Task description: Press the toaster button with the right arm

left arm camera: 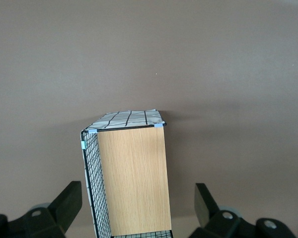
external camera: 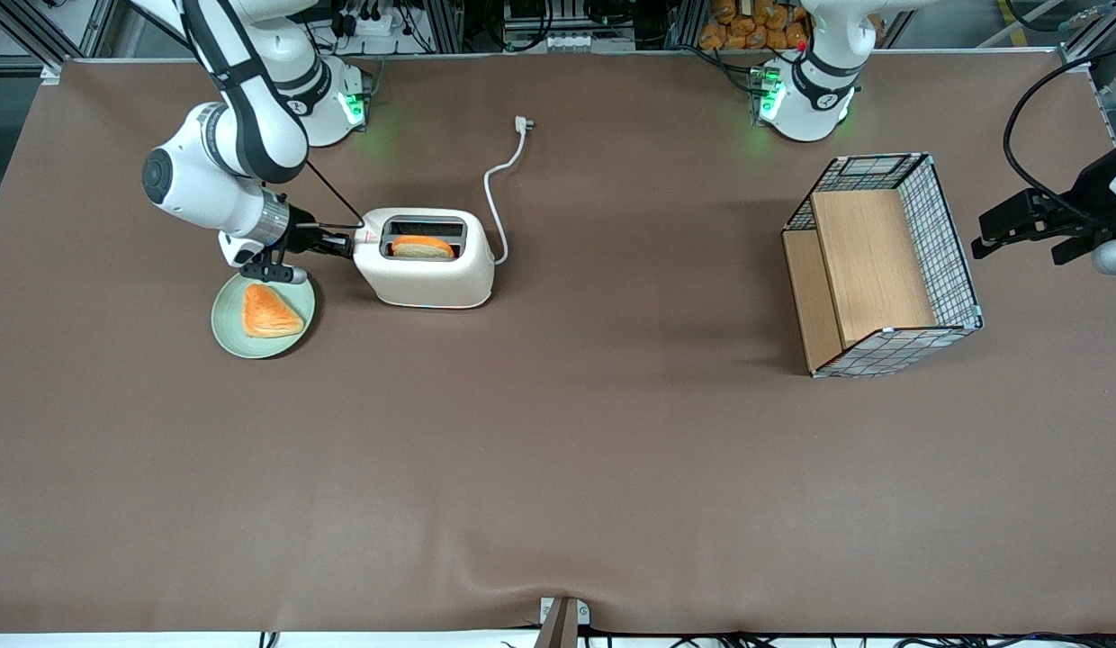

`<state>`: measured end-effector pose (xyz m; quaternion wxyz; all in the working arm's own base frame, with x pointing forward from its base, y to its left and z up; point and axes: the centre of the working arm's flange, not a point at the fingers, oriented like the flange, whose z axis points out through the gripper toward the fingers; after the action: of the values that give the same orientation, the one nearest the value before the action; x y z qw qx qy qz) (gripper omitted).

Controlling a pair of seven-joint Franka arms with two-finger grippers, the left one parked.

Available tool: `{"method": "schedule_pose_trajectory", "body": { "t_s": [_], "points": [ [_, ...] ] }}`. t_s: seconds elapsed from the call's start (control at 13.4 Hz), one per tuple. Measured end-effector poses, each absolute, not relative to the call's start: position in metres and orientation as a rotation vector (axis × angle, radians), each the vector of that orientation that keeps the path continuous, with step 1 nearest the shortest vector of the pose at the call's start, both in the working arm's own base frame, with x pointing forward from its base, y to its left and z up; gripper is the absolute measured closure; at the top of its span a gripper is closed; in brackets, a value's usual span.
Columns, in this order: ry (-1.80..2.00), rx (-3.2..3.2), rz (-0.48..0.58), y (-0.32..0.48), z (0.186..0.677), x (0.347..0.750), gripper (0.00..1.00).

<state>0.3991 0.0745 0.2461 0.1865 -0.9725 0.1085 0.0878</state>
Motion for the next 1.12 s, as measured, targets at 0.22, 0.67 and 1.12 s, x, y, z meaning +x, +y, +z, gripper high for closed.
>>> {"method": "schedule_pose_trajectory", "body": {
  "t_s": [0.22,0.67,1.12],
  "points": [
    [0.282,-2.724,0.253,0.068,0.245,0.400,0.99],
    [0.294,-2.713,0.243,0.047,0.242,0.403,0.99],
    [0.141,-2.732,0.265,-0.002,0.277,0.435,0.52]
  ]
}}
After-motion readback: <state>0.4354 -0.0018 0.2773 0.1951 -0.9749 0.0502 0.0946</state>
